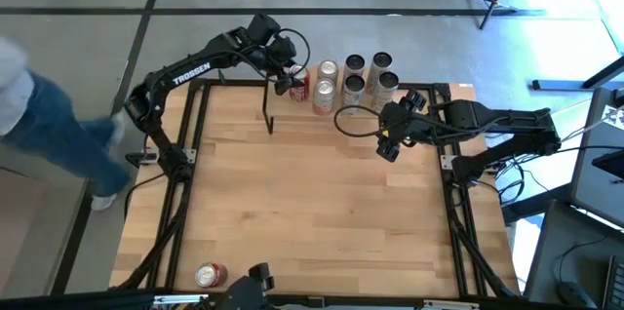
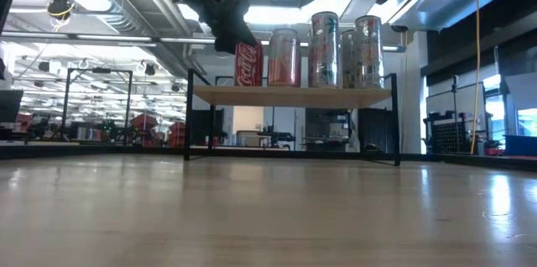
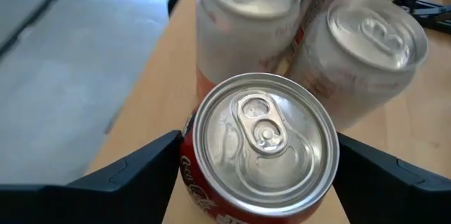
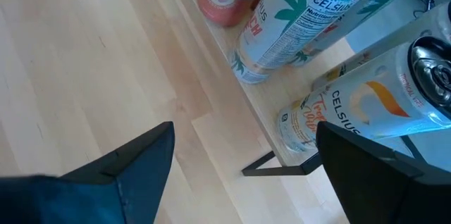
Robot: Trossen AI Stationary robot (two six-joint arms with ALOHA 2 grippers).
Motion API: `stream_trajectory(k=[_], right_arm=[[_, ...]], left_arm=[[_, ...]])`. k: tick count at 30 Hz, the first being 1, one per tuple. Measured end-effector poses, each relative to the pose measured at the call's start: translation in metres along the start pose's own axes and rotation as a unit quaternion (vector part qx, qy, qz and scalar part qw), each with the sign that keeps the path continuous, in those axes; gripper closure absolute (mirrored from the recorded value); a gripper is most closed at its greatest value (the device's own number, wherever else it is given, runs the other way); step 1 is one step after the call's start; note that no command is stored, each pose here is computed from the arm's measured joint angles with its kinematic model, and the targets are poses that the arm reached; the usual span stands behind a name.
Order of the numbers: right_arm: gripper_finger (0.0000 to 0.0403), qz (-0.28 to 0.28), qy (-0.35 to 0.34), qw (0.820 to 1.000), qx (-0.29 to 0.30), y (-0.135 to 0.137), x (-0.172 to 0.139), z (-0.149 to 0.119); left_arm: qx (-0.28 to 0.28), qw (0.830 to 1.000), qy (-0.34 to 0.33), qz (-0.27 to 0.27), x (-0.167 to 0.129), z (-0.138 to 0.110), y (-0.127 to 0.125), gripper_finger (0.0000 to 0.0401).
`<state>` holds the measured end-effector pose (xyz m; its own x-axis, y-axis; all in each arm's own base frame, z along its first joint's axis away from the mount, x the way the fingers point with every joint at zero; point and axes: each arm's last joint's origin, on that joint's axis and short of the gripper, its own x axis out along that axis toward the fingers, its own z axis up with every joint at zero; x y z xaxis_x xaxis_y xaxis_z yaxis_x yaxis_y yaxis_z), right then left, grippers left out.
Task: Place canned beverage on shelf
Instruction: Put the right red soda can on the shelf, then put the red soda can aligned with other red soda can on the shelf
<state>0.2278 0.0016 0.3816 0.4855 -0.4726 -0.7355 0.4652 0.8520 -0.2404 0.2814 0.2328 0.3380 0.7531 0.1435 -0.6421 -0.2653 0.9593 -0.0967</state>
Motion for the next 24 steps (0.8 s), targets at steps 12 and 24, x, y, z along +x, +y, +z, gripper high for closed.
stream_trajectory(k=[12,24], right_arm=[[0.007,0.004,0.001,1.0,0.016,0.0,0.0,0.0],[0.007,0.009,0.003,1.0,0.021,0.001,0.0,0.0]], left_arm=[[0.021,0.999,-0.028,0.011,-0.009,0.016,-0.007,0.0079],[0.02,0.999,-0.02,0.037,-0.009,0.016,-0.006,0.0079]])
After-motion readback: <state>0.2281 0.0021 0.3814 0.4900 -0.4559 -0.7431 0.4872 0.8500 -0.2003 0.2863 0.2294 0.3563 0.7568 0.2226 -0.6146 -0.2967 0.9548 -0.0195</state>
